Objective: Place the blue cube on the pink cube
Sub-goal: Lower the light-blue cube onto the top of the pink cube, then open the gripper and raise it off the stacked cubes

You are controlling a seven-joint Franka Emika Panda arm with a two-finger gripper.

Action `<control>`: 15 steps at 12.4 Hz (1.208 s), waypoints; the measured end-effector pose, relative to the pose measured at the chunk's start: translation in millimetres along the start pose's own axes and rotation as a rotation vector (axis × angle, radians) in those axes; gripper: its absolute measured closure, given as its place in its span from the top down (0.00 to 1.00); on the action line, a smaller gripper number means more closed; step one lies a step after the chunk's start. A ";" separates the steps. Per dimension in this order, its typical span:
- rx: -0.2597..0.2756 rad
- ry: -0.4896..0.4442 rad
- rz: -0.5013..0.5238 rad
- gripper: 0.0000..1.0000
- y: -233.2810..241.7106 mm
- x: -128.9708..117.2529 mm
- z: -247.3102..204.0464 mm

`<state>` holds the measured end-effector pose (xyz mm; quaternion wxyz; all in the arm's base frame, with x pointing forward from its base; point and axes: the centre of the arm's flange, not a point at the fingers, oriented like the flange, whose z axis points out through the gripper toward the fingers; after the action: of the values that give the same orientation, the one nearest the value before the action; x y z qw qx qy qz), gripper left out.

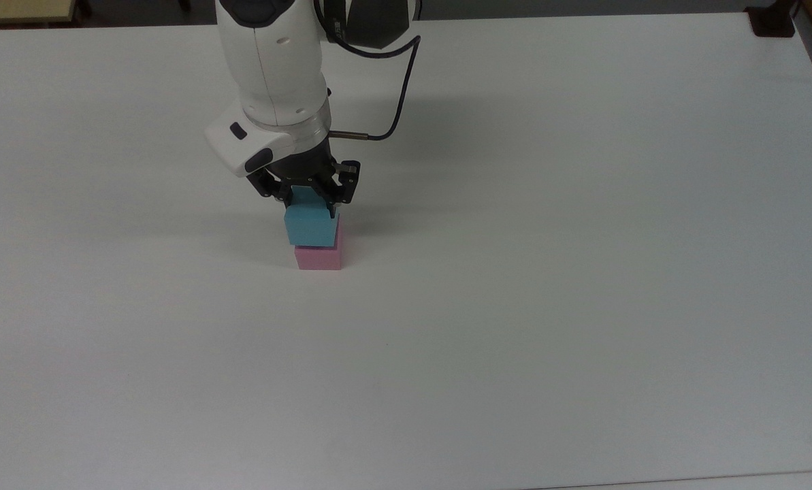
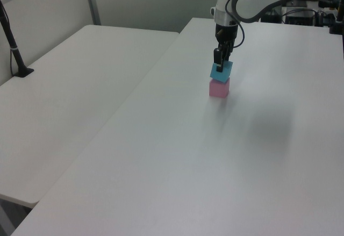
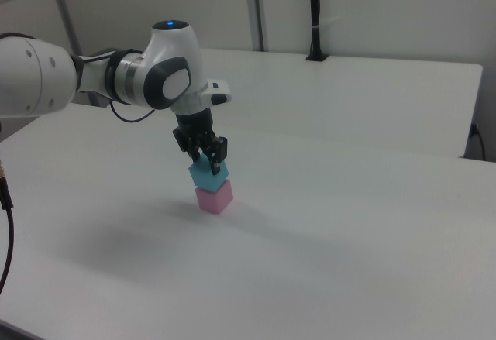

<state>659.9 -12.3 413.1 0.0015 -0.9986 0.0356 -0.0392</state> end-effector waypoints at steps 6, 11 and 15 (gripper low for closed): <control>-0.051 -0.014 -0.030 0.71 0.0 0.3 10.5; -0.062 -0.017 -0.040 1.00 -1.9 0.3 13.0; -0.057 0.047 0.062 1.00 -0.9 2.4 -28.6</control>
<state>660.1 -11.6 441.9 -0.0265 -0.9954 0.0679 -0.0617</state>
